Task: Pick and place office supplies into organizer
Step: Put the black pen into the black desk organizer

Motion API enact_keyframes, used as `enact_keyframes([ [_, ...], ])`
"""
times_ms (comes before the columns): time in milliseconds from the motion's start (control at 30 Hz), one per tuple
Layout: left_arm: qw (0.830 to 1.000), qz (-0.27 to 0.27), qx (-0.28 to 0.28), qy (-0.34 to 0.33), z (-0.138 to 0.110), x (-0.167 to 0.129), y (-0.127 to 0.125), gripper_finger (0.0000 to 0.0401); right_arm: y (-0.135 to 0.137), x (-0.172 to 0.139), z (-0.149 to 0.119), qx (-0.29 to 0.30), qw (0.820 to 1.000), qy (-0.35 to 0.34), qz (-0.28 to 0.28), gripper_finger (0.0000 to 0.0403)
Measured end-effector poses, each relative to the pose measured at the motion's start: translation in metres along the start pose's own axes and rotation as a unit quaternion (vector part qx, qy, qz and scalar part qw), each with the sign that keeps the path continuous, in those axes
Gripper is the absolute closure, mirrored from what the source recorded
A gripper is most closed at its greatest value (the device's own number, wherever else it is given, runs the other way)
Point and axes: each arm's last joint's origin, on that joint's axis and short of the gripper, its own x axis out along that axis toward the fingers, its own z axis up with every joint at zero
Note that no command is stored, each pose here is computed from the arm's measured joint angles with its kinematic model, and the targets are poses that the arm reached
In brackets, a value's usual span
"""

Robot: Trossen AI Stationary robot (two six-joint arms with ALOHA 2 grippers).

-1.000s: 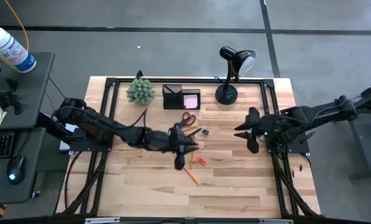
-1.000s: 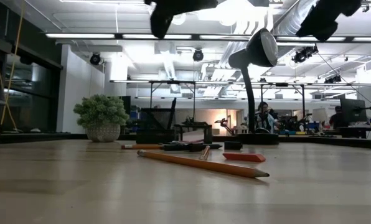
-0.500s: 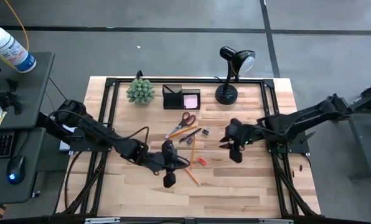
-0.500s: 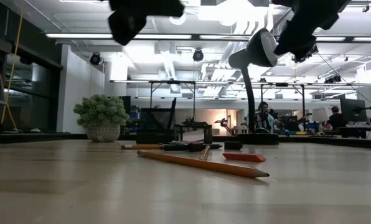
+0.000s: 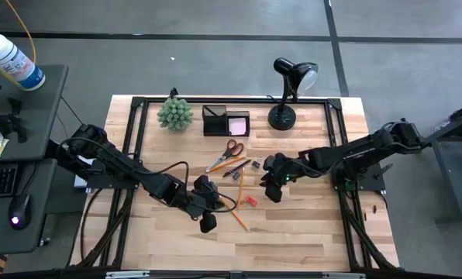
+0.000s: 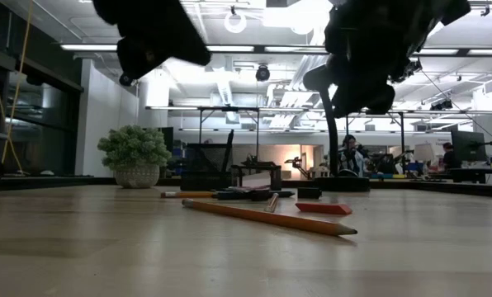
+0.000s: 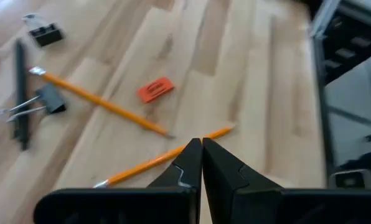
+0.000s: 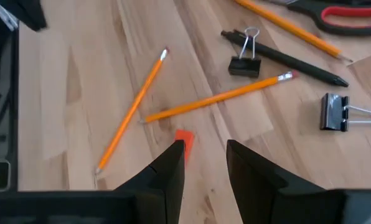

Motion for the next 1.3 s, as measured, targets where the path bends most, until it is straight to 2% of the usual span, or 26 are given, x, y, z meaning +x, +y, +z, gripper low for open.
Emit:
enact_keyframes([
  [133,0.999,0.044,0.011,0.018,-0.002,0.002,0.011,0.0399,-0.002,-0.001,0.004,0.016,1.000,-0.006,0.009,0.0290],
  [233,0.997,0.051,0.040,0.048,0.000,0.005,0.021,0.0398,-0.001,-0.003,0.008,0.002,1.000,-0.025,0.017,0.0290],
  [367,0.991,0.029,0.080,0.101,0.002,0.008,0.034,0.0398,0.001,-0.003,0.013,-0.087,0.994,-0.064,0.008,0.0290],
  [500,0.984,0.023,0.121,0.129,0.004,0.004,0.041,0.0398,0.002,-0.003,0.016,-0.218,0.973,-0.081,-0.001,0.0290],
  [567,0.979,0.028,0.141,0.144,0.002,0.000,0.044,0.0398,-0.002,-0.003,0.018,-0.250,0.965,-0.081,-0.016,0.0290],
  [833,0.971,0.015,0.179,0.159,0.002,-0.010,0.045,0.0398,-0.041,0.013,0.031,-0.280,0.959,-0.030,0.018,0.0290],
  [967,0.970,0.007,0.179,0.163,0.002,-0.010,0.045,0.0398,-0.061,0.024,0.039,-0.297,0.955,-0.004,0.022,0.0290],
  [1200,0.970,-0.022,0.169,0.176,0.001,-0.010,0.043,0.0398,-0.079,0.045,0.067,-0.356,0.933,0.050,0.019,0.0290],
  [1300,0.970,-0.033,0.164,0.177,0.001,-0.011,0.042,0.0398,-0.087,0.058,0.073,-0.394,0.915,0.085,0.018,0.0290],
])
